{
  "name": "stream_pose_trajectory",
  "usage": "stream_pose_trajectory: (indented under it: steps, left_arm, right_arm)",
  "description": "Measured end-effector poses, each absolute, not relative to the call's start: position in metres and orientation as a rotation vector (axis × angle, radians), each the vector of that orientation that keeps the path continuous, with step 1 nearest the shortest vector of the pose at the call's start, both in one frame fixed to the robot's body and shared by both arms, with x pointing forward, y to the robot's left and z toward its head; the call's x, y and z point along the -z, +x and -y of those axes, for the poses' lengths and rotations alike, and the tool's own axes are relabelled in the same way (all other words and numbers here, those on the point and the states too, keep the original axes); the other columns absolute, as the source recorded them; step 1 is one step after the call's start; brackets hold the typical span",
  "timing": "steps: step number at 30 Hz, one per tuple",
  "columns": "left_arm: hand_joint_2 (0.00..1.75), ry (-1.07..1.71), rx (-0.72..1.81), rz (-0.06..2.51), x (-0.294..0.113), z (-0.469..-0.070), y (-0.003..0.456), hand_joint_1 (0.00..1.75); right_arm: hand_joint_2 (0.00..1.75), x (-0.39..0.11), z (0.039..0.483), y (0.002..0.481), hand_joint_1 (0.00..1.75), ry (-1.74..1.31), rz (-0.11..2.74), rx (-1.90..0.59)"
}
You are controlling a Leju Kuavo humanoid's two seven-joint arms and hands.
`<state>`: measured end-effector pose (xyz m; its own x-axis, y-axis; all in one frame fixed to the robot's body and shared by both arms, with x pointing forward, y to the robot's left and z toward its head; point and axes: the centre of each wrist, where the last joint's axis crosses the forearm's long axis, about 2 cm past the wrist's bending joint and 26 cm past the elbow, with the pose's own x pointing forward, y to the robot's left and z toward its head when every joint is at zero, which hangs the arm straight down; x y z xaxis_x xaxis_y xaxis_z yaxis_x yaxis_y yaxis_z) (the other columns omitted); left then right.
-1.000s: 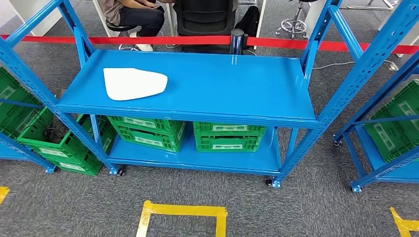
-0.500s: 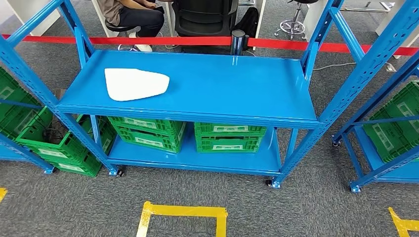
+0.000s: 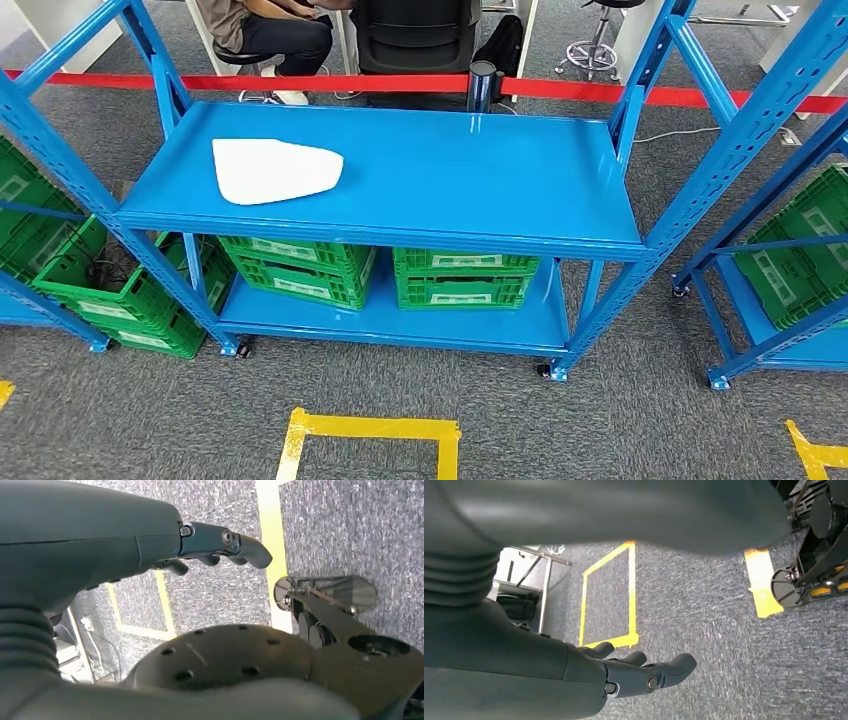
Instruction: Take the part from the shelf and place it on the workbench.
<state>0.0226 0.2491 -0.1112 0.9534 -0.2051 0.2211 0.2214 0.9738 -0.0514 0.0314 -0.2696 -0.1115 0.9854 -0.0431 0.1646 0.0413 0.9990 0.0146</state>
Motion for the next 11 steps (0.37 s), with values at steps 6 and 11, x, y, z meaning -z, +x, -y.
stream_pose_trajectory:
  steps: [6, 11]
  left_arm:
    - [0.00, -0.077, 0.195, 0.222, 0.112, -0.254, 0.015, 0.00]
    - [0.00, -0.065, 0.179, 0.226, 0.112, -0.263, 0.010, 0.00]
  right_arm:
    - [0.00, 0.112, 0.276, 0.022, 0.00, 0.010, 0.185, 0.024]
    - [0.00, 0.112, 0.280, 0.016, 0.00, 0.009, 0.201, 0.009]
